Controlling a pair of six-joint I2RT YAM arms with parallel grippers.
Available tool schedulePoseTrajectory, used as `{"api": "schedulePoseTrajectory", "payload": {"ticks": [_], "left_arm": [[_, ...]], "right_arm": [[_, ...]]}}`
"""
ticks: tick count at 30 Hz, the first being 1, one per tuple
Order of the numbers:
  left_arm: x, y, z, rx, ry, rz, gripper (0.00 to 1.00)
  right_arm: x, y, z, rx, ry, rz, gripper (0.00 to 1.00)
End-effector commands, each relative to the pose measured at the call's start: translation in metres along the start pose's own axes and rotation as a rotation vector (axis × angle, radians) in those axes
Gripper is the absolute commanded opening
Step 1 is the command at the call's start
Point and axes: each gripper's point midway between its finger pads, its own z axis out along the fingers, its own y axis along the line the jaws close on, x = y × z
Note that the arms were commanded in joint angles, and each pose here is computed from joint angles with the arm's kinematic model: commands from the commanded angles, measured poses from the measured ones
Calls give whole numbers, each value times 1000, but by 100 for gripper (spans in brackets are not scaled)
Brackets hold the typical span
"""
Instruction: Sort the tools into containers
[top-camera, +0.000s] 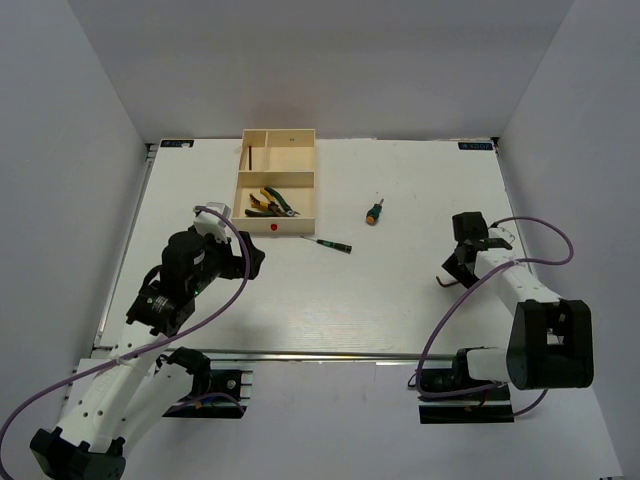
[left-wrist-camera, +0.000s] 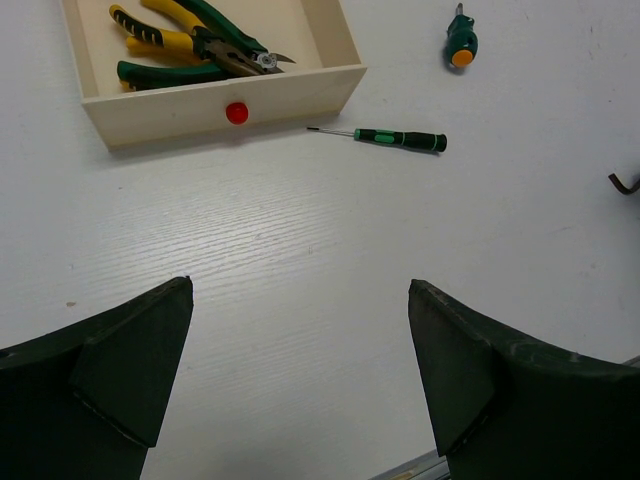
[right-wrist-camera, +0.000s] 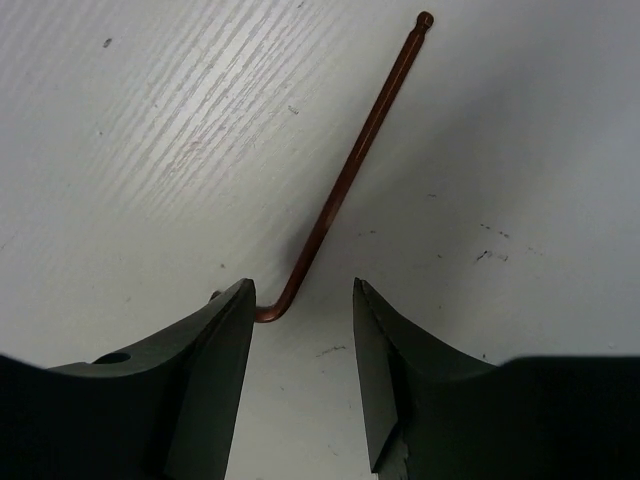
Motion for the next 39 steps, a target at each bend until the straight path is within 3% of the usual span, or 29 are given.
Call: {"api": "schedulePoseTrajectory", "payload": {"ticks": [1,14,25,39], "left_arm": [[1,-1,-1,2,4,-2,98],[3,-1,2,8,19,-1,98],[5,0,3,0,26,0,98],[6,0,3,-1,29,1,98]], "right_arm": [[-1,6,9,-47,40,26,49],[7,-15,35,-46,97,69,44],[15,-22,49,-49,154,76,33],[28,-29,60,-33,213,48,29]]}}
